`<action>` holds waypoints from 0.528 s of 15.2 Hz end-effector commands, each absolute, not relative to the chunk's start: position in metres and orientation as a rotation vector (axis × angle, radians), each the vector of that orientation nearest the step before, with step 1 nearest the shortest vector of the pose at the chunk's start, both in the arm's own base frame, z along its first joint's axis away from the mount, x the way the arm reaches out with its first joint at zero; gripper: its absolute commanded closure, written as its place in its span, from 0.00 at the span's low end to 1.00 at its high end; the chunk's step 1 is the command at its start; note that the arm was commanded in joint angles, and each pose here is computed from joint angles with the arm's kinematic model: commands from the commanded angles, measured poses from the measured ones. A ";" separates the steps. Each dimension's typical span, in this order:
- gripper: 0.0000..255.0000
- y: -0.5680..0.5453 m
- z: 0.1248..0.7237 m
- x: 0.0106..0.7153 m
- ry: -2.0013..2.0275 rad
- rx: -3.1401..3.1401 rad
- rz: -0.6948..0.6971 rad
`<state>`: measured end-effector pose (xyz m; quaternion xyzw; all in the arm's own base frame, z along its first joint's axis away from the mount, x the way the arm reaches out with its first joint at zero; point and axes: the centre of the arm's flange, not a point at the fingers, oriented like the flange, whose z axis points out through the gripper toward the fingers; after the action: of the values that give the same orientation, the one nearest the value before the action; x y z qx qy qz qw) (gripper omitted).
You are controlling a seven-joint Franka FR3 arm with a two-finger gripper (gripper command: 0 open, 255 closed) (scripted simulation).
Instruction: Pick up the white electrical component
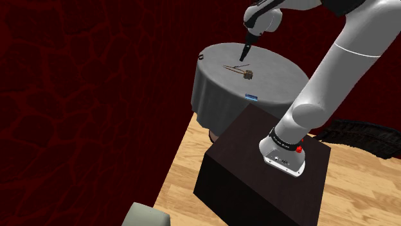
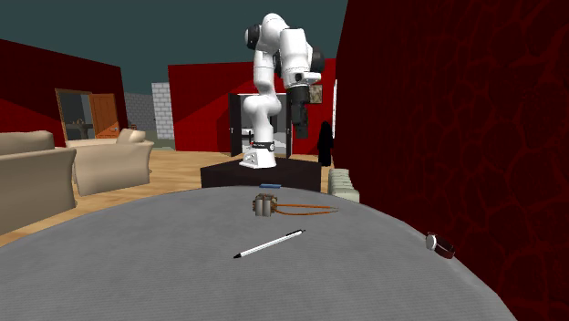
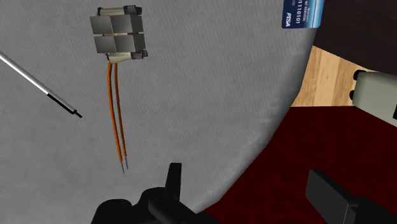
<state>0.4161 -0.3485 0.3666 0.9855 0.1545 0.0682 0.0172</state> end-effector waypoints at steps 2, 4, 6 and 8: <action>0.00 -0.378 0.338 0.427 0.505 3.062 0.204; 0.00 -0.397 0.321 0.434 0.519 3.062 0.197; 0.00 -0.416 0.304 0.441 0.533 3.062 0.191; 0.00 -0.436 0.287 0.449 0.548 3.062 0.184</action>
<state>0.4449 -0.4263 0.2985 0.9830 0.1729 0.0598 0.0139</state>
